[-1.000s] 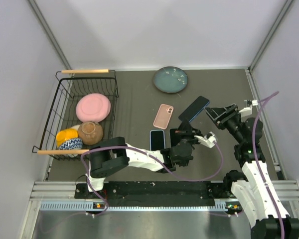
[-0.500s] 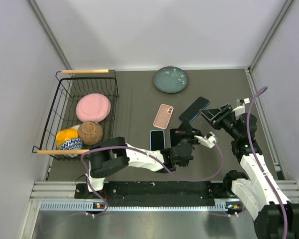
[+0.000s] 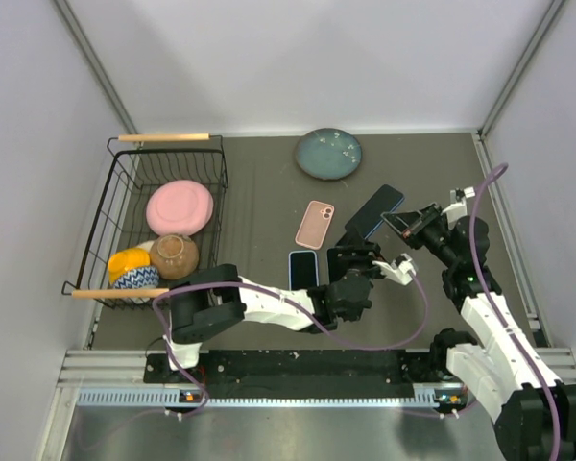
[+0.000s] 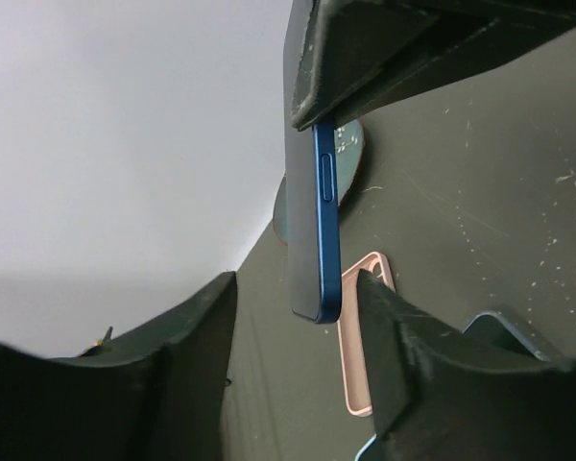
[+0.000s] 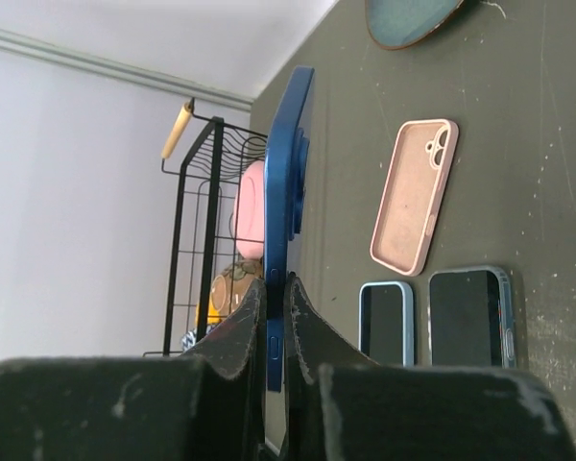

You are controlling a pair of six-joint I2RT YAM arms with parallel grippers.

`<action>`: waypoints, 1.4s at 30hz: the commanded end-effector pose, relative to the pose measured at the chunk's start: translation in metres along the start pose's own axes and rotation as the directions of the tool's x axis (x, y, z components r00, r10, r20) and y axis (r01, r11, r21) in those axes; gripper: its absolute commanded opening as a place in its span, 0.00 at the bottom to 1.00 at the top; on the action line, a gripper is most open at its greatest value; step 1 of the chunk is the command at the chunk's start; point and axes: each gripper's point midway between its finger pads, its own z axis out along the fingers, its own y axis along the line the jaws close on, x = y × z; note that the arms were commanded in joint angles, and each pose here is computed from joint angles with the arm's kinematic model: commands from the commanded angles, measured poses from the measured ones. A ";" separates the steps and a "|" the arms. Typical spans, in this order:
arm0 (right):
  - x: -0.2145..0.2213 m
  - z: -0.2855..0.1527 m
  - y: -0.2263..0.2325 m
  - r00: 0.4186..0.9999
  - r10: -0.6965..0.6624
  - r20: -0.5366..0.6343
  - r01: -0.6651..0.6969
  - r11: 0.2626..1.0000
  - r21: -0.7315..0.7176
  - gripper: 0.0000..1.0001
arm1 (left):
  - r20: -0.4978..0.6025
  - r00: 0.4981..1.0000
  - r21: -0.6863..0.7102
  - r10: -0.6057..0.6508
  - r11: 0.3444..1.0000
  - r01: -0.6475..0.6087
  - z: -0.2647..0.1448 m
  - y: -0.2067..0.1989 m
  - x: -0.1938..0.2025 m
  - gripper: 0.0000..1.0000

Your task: Put the phone into the phone case

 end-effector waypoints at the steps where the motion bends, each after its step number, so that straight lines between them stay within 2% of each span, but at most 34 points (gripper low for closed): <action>1: -0.016 0.003 0.022 0.997 -0.023 0.076 0.029 0.996 -0.083 0.00 | 0.032 0.989 -0.025 -0.141 0.990 0.142 -0.006 0.025 -0.015 0.66; 4: -0.022 0.006 0.027 0.995 -0.032 0.093 0.040 0.995 -0.087 0.00 | 0.003 0.985 0.032 -0.174 0.984 0.174 -0.009 0.020 -0.005 0.71; 5: -0.026 0.009 0.029 0.994 -0.040 0.099 0.049 0.995 -0.085 0.00 | -0.001 0.968 0.070 -0.252 0.965 0.251 -0.009 0.014 -0.005 0.71; 6: -0.028 0.010 0.027 0.993 -0.055 0.101 0.062 0.996 -0.070 0.00 | -0.046 0.974 0.133 -0.223 0.965 0.228 -0.012 0.004 0.007 0.70; 7: -0.031 0.012 0.029 0.992 -0.064 0.106 0.072 0.995 -0.067 0.00 | -0.061 0.959 0.145 -0.278 0.948 0.284 -0.009 0.015 0.008 0.66; 8: -0.031 0.015 0.024 0.993 -0.065 0.100 0.070 0.997 -0.044 0.00 | -0.087 0.926 0.164 -0.367 0.912 0.377 -0.009 0.015 0.011 0.63; 9: -0.032 0.017 0.021 0.991 -0.084 0.101 0.087 0.996 -0.034 0.00 | -0.093 0.913 0.209 -0.397 0.889 0.408 -0.011 0.020 0.011 0.62; 10: -0.033 0.019 0.019 0.991 -0.090 0.101 0.094 0.995 -0.027 0.00 | -0.120 0.897 0.194 -0.426 0.876 0.442 -0.006 0.029 0.023 0.61; 12: -0.034 0.022 0.013 0.990 -0.100 0.097 0.102 0.995 -0.015 0.00 | -0.157 0.832 0.242 -0.531 0.797 0.554 -0.006 0.038 0.024 0.53; 13: -0.034 0.023 0.010 0.990 -0.101 0.097 0.102 0.995 -0.010 0.00 | -0.214 0.814 0.226 -0.539 0.784 0.578 0.002 0.047 0.045 0.51; 14: -0.034 0.025 0.004 0.991 -0.100 0.093 0.100 0.995 0.004 0.00 | -0.246 0.762 0.213 -0.599 0.733 0.646 0.005 0.051 0.049 0.46; 15: -0.035 0.025 0.001 0.991 -0.100 0.094 0.099 0.995 0.011 0.00 | -0.258 0.732 0.246 -0.631 0.690 0.681 0.005 0.056 0.048 0.44; 16: -0.035 0.025 -0.002 0.990 -0.102 0.092 0.101 0.995 0.020 0.00 | -0.284 0.692 0.204 -0.664 0.663 0.720 0.017 0.071 0.062 0.43; 17: -0.035 0.026 -0.005 0.991 -0.104 0.089 0.103 0.994 0.025 0.00 | -0.336 0.656 0.192 -0.675 0.633 0.750 0.018 0.069 0.072 0.43; 19: -0.035 0.027 -0.008 0.991 -0.107 0.079 0.105 0.994 0.029 0.00 | -0.392 0.616 0.131 -0.684 0.621 0.773 0.034 0.078 0.089 0.36; 20: -0.034 0.028 -0.010 0.991 -0.116 0.069 0.114 0.993 0.031 0.00 | -0.453 0.593 0.112 -0.666 0.617 0.779 0.034 0.072 0.100 0.33; 21: -0.033 0.029 -0.009 0.991 -0.122 0.052 0.121 0.992 0.021 0.00 | -0.505 0.578 0.099 -0.641 0.623 0.776 0.041 0.059 0.113 0.28; 22: -0.034 0.033 -0.011 0.992 -0.125 0.036 0.124 0.992 0.025 0.00 | -0.505 0.557 0.076 -0.659 0.609 0.790 0.055 0.071 0.110 0.23; 24: -0.028 0.035 -0.010 0.990 -0.139 -0.015 0.139 0.990 0.006 0.00 | -0.619 0.498 0.034 -0.607 0.614 0.789 0.059 0.049 0.137 0.15; 25: -0.029 0.039 -0.011 0.990 -0.138 -0.033 0.138 0.990 0.006 0.00 | -0.618 0.470 -0.002 -0.631 0.599 0.801 0.072 0.062 0.139 0.12; 27: -0.024 0.041 -0.009 0.987 -0.143 -0.068 0.142 0.990 -0.016 0.00 | -0.667 0.403 -0.026 -0.626 0.560 0.828 0.078 0.052 0.153 0.10; 29: -0.023 0.044 -0.008 0.986 -0.145 -0.086 0.143 0.989 -0.028 0.00 | -0.666 0.354 -0.067 -0.656 0.526 0.848 0.091 0.063 0.163 0.07; 30: -0.022 0.045 -0.006 0.984 -0.148 -0.097 0.145 0.989 -0.039 0.00 | -0.700 0.334 -0.084 -0.631 0.537 0.839 0.091 0.054 0.177 0.05; 32: -0.021 0.048 -0.008 0.982 -0.149 -0.115 0.145 0.989 -0.041 0.00 | -0.703 0.314 -0.112 -0.639 0.534 0.838 0.103 0.063 0.183 0.00; 36: -0.016 0.057 -0.008 0.975 -0.150 -0.164 0.138 0.987 -0.081 0.00 | -0.740 0.285 -0.152 -0.609 0.564 0.812 0.111 0.050 0.207 0.00; 42: 0.000 0.085 -0.014 0.957 -0.113 -0.265 0.090 0.991 -0.100 0.00 | -0.778 0.202 -0.213 -0.596 0.551 0.807 0.111 0.031 0.236 0.00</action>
